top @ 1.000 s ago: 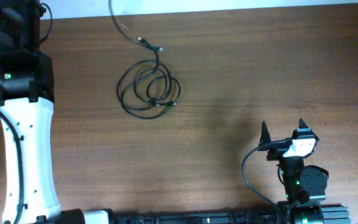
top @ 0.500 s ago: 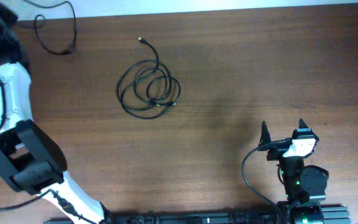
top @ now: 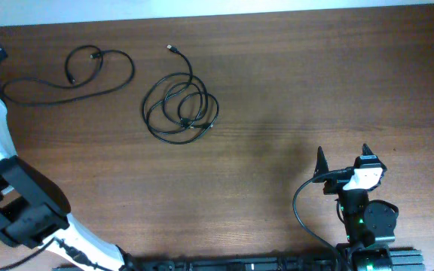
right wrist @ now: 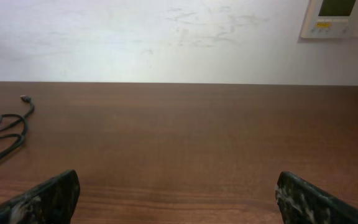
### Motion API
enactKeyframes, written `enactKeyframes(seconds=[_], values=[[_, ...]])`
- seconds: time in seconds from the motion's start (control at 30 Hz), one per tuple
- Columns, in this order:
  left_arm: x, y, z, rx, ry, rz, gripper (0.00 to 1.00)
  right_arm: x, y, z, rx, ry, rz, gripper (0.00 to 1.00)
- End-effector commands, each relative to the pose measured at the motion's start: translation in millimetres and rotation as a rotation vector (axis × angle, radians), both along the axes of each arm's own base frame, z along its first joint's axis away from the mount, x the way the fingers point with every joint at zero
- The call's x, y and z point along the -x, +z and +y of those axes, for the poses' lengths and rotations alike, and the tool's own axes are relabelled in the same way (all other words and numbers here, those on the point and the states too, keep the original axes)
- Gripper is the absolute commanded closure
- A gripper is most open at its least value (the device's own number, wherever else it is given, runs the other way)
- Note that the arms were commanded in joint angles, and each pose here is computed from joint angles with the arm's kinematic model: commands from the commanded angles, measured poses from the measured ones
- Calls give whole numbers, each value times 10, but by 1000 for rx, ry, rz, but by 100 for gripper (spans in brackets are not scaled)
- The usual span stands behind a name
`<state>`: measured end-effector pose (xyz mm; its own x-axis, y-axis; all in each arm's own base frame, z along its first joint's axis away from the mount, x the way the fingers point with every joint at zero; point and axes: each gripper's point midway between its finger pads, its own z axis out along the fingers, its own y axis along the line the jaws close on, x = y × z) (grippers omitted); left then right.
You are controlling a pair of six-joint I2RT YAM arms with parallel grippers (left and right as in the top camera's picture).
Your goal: Untangle cables
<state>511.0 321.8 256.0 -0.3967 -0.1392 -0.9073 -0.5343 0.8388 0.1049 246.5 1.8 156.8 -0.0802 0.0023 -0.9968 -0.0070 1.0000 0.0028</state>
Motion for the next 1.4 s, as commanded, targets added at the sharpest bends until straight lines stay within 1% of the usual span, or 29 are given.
enactKeyframes(seconds=[0.0, 0.03, 0.07, 0.1, 0.17, 0.23, 0.27, 0.3, 0.37, 0.43, 0.5, 0.53, 0.57, 0.6, 0.67, 0.7, 0.77, 0.83, 0.87, 0.9, 0.93, 0.97, 1.03, 1.1, 1.2, 1.23, 1.27, 1.33, 1.37], values=[[-234, -425, -601, 162, -269, 65, 1, 1, -31, 5, -1, 0, 7, 2], [-107, -708, -429, 145, -142, 171, 1, 1, -31, 5, -1, 0, 7, 2], [116, -998, -187, 113, 10, 295, 1, 1, -31, 5, -1, 0, 7, 2], [238, -1160, -77, 106, 69, 357, 1, 1, -31, 5, -1, 0, 7, 2], [471, -1567, 78, 167, 109, 459, 1, 1, -31, 5, -1, 0, 7, 2], [649, -1785, 217, 207, 141, 507, 0, 1, -31, 5, -1, 0, 7, 2], [683, -1864, 258, 238, 132, 502, 3, 1, -31, 5, -1, 0, 7, 2], [661, -1921, 233, 284, 91, 482, 7, 1, -31, 5, 0, 0, 7, 2], [587, -2017, 149, 360, 12, 440, 12, 1, -31, 5, -1, 0, 7, 1], [518, -2198, 71, 420, -45, 421, 12, 1, -31, 5, -1, 0, 7, 2], [468, -2400, 92, 425, -50, 420, 11, 1, -31, 5, -1, 0, 7, 2], [410, -2417, 139, 405, -51, 398, 30, 1, -31, 5, -1, 0, 7, 2], [364, -2380, 175, 387, -52, 375, 44, 1, -31, 5, -1, 0, 7, 2], [260, -2275, 255, 345, -54, 323, 75, 1, -31, 5, -1, 0, 7, 2], [99, -1966, 383, 277, -55, 236, 94, 1, -31, 5, -1, 0, 7, 2], [-59, -1553, 502, 232, -39, 126, 100, 1, -31, 5, -1, 0, 7, 2], [-283, -660, 674, 150, -17, -95, 100, 1, -31, 5, -1, 0, 7, 2], [-437, 357, 742, 9, -40, -292, 100, 1, -31, 5, -1, 0, 7, 2], [-465, 745, 731, -52, -53, -370, 100, 1, -31, 5, -1, 0, 7, 2], [-476, 864, 717, -75, -59, -400, 99, 1, -31, 5, -1, 0, 7, 2], [-489, 788, 715, -61, -58, -381, 34, 1, -31, 5, -1, 0, 7, 2], [-491, 530, 751, -18, -40, -321, 1, 1, -31, 5, -1, 0, 7, 2], [-403, -16, 859, 66, 24, -183, 1, 1, -31, 5, -1, 0, 7, 2], [-293, -466, 821, 159, 49, -51, 1, 1, -31, 5, -1, 0, 7, 2], [-121, -822, 686, 260, 61, 85, 1, 1, -31, 5, -1, 0, 7, 2], [4, -1028, 566, 327, 63, 172, 1, 1, -31, 5, -1, 0, 7, 2], [90, -1148, 491, 366, 67, 226, 3, 1, -31, 5, -1, 0, 7, 2], [327, -1512, 272, 465, 76, 365, 1, 1, -31, 5, -1, 0, 7, 2], [411, -1631, 205, 495, 80, 407, 1, 1, -31, 5, -1, 0, 7, 2]])
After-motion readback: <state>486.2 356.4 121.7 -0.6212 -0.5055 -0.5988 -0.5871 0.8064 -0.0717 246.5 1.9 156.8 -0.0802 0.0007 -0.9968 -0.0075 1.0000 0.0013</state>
